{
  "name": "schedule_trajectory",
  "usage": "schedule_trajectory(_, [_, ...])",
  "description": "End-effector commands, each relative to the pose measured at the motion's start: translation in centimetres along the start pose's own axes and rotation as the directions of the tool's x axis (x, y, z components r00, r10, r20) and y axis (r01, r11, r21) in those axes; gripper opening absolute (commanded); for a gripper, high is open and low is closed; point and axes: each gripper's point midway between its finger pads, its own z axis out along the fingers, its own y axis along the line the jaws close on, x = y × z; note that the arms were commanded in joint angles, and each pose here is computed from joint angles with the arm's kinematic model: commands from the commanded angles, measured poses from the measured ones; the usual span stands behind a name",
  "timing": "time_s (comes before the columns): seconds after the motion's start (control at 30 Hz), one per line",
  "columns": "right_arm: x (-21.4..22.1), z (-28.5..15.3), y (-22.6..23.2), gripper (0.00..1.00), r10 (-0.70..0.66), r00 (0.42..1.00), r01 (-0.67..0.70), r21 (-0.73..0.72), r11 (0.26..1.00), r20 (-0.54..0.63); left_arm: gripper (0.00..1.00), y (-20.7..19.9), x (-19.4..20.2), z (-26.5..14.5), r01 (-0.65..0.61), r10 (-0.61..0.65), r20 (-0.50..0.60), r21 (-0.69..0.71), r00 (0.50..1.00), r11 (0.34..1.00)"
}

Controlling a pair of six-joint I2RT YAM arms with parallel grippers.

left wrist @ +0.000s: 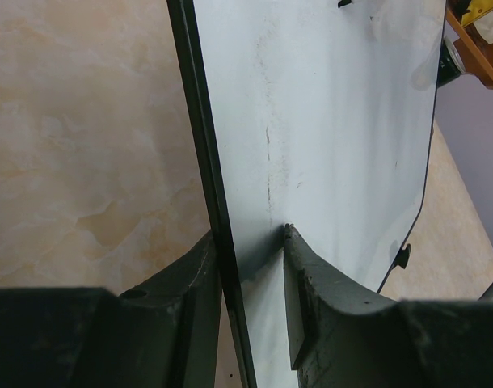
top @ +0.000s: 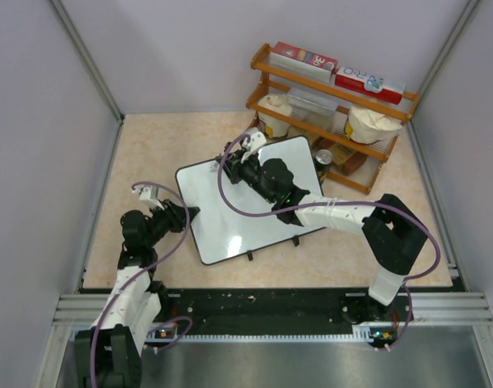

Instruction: Write a sentence on the whiteboard

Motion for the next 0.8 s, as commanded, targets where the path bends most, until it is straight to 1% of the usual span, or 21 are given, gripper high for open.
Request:
schedule_trajectory(0.0, [-0.9,-0.4,0.3,0.0,0.012,1.0,-0.012,0.007,1.0,0.029,0.0,0.5,-0.5,0.1,-0.079,0.079,0.031,-0.01,0.996,0.997])
schedule_trajectory(0.2, [0.3,-1.3,0.0,0.0,0.015,1.0,-0.015,0.011,1.0,-0.005,0.0,0.6,-0.6,0.1,-0.079,0.08,0.035,-0.013,0.996,0.997])
schedule_trajectory(0.63, [2.7,-3.6,0.5,0.0,0.032,0.997,-0.035,-0.036,0.999,-0.07,0.0,0.6,-0.6,0.1,-0.079,0.08,0.035,-0.015,0.996,0.997])
schedule_trajectory(0.77, [2.9,-4.2,0.4,0.0,0.035,0.997,-0.038,-0.039,0.998,-0.071,0.0,0.6,-0.6,0.1,-0.078,0.079,0.034,-0.015,0.996,0.997])
